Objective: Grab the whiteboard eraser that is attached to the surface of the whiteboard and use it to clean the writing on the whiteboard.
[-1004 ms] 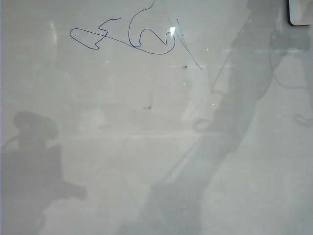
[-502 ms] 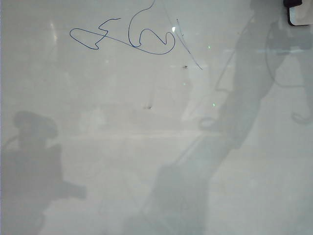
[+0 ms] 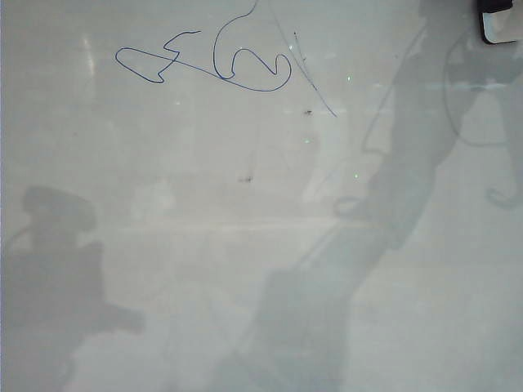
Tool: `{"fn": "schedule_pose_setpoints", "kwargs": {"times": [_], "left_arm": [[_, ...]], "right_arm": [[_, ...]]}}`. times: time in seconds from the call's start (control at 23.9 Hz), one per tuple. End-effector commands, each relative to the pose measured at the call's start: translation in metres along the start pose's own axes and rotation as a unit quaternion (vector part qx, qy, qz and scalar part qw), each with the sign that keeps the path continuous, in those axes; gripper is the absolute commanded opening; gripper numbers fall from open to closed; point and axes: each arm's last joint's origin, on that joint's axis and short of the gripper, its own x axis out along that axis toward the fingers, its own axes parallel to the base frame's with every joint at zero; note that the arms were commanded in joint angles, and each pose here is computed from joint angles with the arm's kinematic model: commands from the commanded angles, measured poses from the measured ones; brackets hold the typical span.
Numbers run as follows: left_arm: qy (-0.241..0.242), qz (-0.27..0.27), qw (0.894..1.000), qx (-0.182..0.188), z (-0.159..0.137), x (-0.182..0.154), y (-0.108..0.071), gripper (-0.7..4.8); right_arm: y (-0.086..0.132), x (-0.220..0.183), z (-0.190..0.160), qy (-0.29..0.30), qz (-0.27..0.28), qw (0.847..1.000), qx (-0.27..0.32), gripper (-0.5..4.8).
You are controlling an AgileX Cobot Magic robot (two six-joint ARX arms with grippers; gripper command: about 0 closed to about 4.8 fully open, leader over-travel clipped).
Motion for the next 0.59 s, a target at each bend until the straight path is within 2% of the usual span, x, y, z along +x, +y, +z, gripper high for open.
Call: {"fn": "schedule_pose_setpoints", "kwargs": {"times": [0.04, 0.13, 0.21, 0.29, 0.46, 0.59], "left_arm": [[-0.004, 0.000, 1.000, 0.004, 0.001, 0.000, 0.000, -0.02], [-0.004, 0.000, 1.000, 0.004, 0.001, 0.000, 0.000, -0.02], [-0.004, 0.000, 1.000, 0.004, 0.001, 0.000, 0.000, -0.02], [-0.004, 0.000, 1.000, 0.004, 0.001, 0.000, 0.000, -0.02], [-0.004, 0.000, 1.000, 0.004, 0.001, 0.000, 0.000, -0.02], [-0.004, -0.001, 1.000, 0.004, 0.001, 0.000, 0.000, -0.02]], "right_arm": [[-0.002, -0.004, 0.009, -0.019, -0.002, 1.000, -0.003, 1.37], [0.001, -0.012, 0.015, -0.017, 0.006, 0.999, -0.032, 1.34], [0.007, -0.025, 0.026, -0.022, 0.026, 0.995, -0.094, 1.34], [0.014, -0.035, 0.034, -0.028, 0.043, 0.990, -0.130, 1.35], [0.038, -0.053, 0.057, -0.015, 0.093, 0.971, -0.219, 1.35], [0.056, -0.067, 0.078, 0.012, 0.098, 0.959, -0.264, 1.35]]}}
